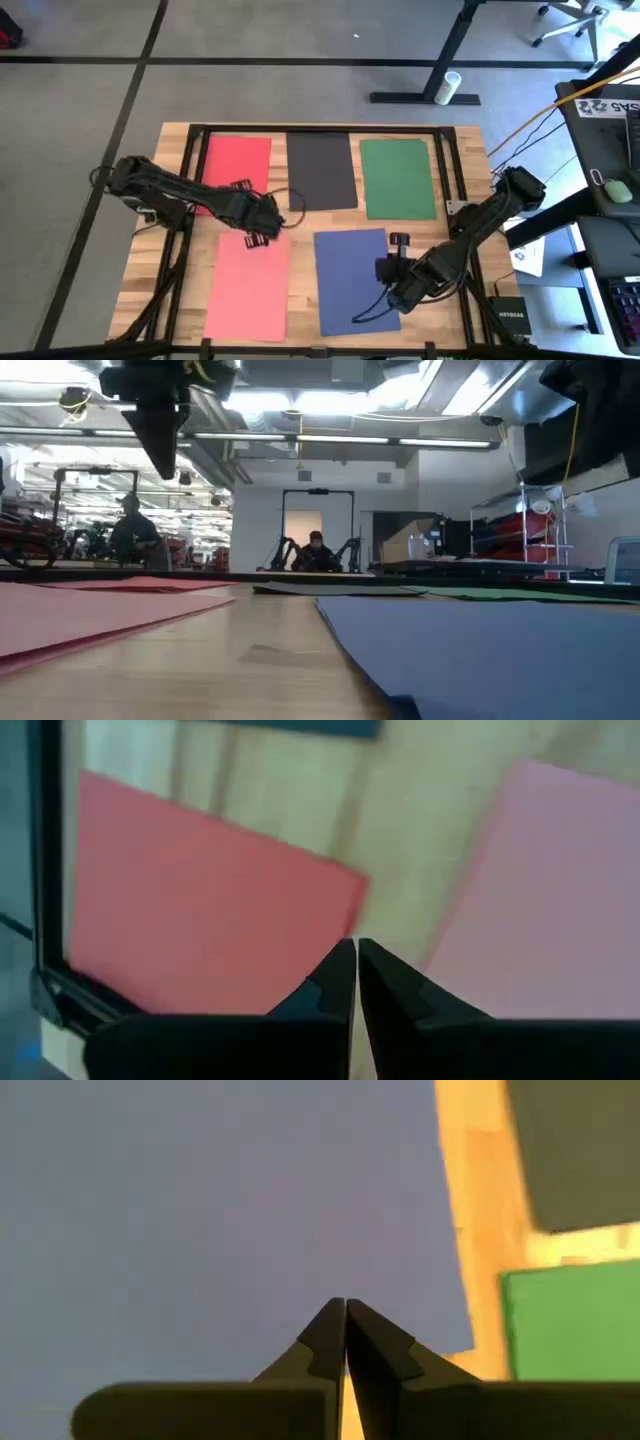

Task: Organize paper
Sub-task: Adjust the stacked pink papers

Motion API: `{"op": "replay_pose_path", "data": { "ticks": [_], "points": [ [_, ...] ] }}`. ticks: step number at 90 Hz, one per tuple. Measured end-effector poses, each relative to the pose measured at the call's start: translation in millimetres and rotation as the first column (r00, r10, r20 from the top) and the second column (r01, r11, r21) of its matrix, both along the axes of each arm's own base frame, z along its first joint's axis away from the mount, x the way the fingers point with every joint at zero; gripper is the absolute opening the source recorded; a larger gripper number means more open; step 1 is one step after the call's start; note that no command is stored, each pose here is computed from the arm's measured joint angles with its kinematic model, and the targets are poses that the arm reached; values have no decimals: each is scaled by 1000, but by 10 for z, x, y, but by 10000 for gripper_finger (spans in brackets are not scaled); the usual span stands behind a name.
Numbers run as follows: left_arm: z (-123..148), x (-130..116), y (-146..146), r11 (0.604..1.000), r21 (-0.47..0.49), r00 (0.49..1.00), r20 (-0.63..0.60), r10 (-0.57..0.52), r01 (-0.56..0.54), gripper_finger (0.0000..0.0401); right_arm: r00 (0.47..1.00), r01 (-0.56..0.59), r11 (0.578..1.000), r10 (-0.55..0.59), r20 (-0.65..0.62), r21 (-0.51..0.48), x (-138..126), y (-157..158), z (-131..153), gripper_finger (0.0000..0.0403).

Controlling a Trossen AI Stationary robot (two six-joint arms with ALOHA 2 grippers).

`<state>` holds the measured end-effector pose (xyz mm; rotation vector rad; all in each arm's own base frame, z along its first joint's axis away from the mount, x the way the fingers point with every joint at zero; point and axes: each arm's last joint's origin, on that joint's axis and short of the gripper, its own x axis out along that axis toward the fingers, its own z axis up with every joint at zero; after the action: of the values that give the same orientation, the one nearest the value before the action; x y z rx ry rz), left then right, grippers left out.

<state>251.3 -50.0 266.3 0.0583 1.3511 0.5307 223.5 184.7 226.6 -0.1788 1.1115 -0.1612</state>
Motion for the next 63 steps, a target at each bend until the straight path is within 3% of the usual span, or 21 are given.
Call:
{"op": "replay_pose_path", "data": {
  "ticks": [16, 26, 36, 49, 63],
  "points": [
    [19, -336, -78, 995, -90, 956, 293, -8, 36, 0, 997, -57, 998, 58, 57, -30, -84, 5, 129, 0],
    [-5, -509, -142, 983, -143, 864, 502, -26, 112, 0, 986, -99, 995, 97, 134, 8, -128, -16, 194, 0],
    [-75, -646, -183, 971, -138, 760, 647, -62, 196, 0, 963, -163, 984, 143, 229, 69, -190, -77, 240, 0],
    [-238, -772, -170, 974, -76, 658, 748, -85, 212, 0, 930, -189, 979, 153, 333, 80, -339, -290, 193, 0],
    [-452, -747, -24, 991, -70, 648, 761, -20, 113, 0, 925, -43, 990, -11, 380, 134, -317, -723, 49, 0]
  ]
}}
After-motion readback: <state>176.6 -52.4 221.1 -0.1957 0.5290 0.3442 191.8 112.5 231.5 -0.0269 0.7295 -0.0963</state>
